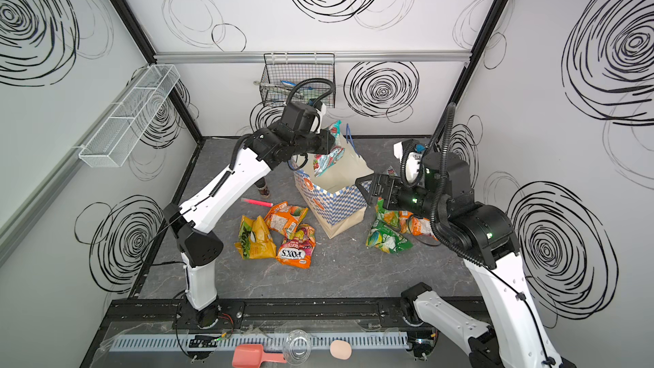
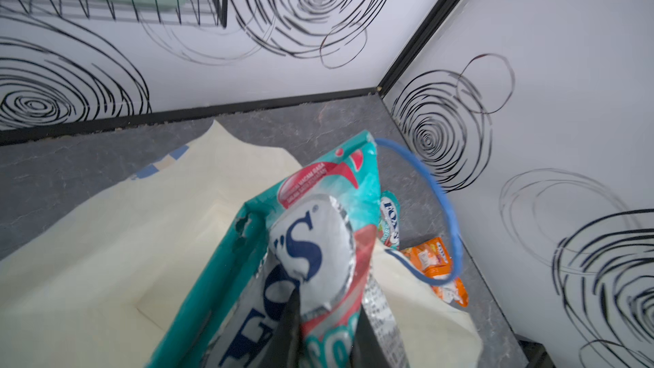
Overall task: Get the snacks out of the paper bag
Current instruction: 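Lift the teal Fox's packet up out of the bag with the left gripper, then carry the teal packet toward the robot and lower it onto the table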
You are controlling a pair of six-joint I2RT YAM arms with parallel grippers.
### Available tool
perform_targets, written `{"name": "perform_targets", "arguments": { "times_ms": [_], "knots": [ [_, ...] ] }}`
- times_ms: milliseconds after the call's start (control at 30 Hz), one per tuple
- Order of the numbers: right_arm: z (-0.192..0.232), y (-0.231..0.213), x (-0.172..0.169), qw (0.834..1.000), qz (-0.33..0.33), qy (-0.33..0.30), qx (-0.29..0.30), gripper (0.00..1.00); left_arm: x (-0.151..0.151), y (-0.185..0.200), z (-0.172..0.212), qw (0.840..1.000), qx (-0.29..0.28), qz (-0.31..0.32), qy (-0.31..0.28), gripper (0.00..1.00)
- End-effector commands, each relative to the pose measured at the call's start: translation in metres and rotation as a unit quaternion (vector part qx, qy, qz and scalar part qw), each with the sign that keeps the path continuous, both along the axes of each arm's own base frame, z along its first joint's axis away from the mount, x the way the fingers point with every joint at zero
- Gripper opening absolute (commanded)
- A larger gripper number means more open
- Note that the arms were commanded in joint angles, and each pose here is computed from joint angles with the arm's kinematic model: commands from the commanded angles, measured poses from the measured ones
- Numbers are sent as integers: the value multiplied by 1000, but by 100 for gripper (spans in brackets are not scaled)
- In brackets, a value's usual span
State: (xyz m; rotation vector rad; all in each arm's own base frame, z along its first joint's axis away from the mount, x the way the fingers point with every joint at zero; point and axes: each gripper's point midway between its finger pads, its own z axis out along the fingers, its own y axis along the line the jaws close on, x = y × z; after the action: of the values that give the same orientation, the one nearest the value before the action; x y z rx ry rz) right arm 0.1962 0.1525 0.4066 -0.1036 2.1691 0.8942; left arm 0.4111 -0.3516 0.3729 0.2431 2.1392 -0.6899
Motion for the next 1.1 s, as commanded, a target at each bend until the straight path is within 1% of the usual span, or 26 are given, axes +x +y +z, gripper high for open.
{"name": "perform_targets", "arguments": {
  "times_ms": [0,100,200,233,300,400,500,533,600,667,733,833,900,967,1067],
  "knots": [
    [7,4,0,1000,5,-8,11,99,-22,3,98,990,-102,-12,-94,0],
    [8,4,1,1000,4,-9,12,99,-44,2,129,983,-130,-37,-121,0],
    [5,2,1,1000,-1,-9,12,99,-80,-2,148,978,-125,-71,-151,0],
    [4,1,2,1000,-3,-9,10,99,-93,-2,149,976,-109,-85,-166,0],
    [1,-2,2,1000,-13,-10,7,99,-121,3,152,973,-95,-104,-184,0],
    [-6,-14,0,999,-40,-13,-4,100,-157,15,135,969,-71,-121,-202,0],
    [-15,-29,-4,997,-70,-17,-16,100,-192,27,101,964,-57,-142,-218,0],
    [-20,-33,-6,997,-78,-15,-20,100,-206,27,88,960,-52,-161,-224,0],
    [-32,-39,-11,996,-88,-5,-27,99,-225,28,59,957,-45,-182,-222,0],
    [-44,-44,-16,995,-96,6,-33,99,-239,27,24,955,-33,-207,-208,0],
    [-57,-49,-20,994,-104,16,-39,99,-250,24,-13,951,-2,-233,-203,0],
    [-67,-57,-26,992,-116,20,-44,99,-257,19,-61,938,53,-262,-220,0],
    [-71,-61,-28,991,-125,19,-45,99,-259,13,-86,926,68,-284,-240,0],
    [-76,-64,-31,990,-131,21,-47,98,-259,2,-105,915,70,-303,-259,0],
    [-87,-68,-36,989,-137,36,-52,97,-253,-16,-141,903,101,-332,-255,0]
  ]
}}
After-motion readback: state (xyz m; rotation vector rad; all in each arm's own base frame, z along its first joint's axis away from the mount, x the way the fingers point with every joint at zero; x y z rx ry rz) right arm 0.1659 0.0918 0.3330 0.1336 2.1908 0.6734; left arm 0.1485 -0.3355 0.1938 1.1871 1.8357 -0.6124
